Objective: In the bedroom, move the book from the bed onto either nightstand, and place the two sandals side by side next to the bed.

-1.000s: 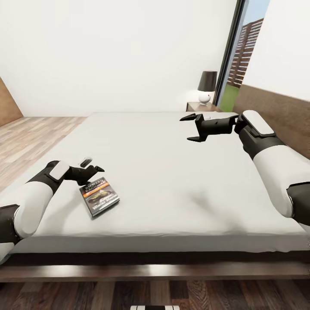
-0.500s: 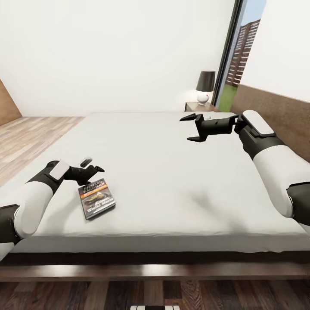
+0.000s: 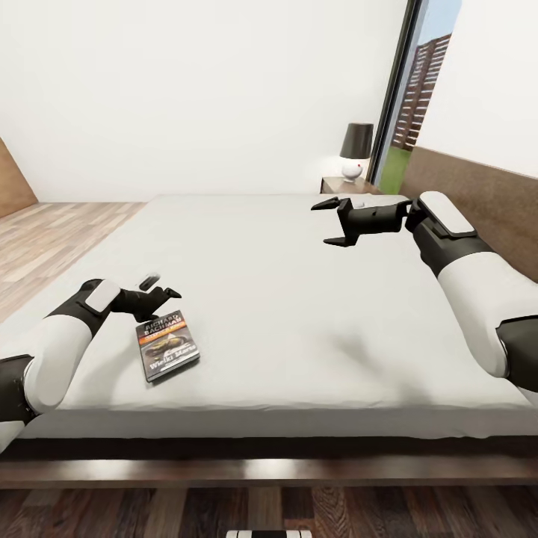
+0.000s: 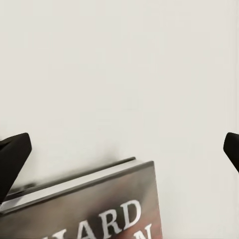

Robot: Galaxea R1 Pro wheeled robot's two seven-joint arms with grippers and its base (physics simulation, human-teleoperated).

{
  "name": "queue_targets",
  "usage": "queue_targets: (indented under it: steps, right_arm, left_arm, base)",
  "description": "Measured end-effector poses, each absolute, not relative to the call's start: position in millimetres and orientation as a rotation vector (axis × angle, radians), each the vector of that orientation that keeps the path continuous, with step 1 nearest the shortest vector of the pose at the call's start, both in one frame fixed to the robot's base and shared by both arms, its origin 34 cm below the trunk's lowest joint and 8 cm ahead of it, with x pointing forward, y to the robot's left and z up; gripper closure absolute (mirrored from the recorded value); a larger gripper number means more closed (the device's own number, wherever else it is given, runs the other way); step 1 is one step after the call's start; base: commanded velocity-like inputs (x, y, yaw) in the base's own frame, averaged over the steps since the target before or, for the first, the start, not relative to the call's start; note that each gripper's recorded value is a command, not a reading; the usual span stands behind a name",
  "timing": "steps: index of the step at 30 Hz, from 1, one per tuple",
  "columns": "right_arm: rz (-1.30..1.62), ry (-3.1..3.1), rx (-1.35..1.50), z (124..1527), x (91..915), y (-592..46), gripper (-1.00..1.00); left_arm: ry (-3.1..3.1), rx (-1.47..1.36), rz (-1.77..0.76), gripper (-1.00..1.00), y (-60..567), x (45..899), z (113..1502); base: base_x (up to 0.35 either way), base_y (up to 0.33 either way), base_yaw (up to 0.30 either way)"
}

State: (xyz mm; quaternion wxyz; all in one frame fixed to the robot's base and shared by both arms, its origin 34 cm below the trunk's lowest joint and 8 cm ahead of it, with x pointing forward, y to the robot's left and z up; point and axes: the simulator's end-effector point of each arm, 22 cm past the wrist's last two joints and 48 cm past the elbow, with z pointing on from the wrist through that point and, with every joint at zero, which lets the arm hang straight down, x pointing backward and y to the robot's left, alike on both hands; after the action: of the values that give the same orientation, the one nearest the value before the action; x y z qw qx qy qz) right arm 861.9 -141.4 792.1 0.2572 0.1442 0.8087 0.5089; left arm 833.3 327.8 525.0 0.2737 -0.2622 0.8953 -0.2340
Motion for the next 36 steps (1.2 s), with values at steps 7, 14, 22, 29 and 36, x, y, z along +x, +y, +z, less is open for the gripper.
queue_targets:
  steps: [7,14,22,29,36]
  right_arm:
    - [1.380,2.194,0.391,792.0,861.8,-141.0,-1.00]
    - [1.381,2.196,0.388,791.7,861.6,-139.3,-1.00]
    - [1.379,2.198,0.388,791.1,861.5,-138.7,-1.00]
    - [1.379,2.199,0.388,790.8,861.6,-138.5,-1.00]
    - [1.378,2.199,0.388,790.4,861.7,-138.5,-1.00]
  left_arm:
    - [2.409,-0.707,-0.630,-1.00,327.9,832.9,524.3]
    - [2.411,-0.707,-0.629,-1.00,327.9,832.6,523.8]
    - [2.411,-0.708,-0.632,-1.00,327.4,832.5,523.9]
    - [2.410,-0.714,-0.643,-1.00,326.0,832.5,523.6]
    - [2.410,-0.717,-0.645,-1.00,326.3,832.3,523.4]
  base:
    - [0.000,-0.001,0.000]
    - [0.000,0.000,0.000]
    - [0.000,0.000,0.000]
    - [-0.039,0.000,0.000]
    - [-0.087,0.000,0.000]
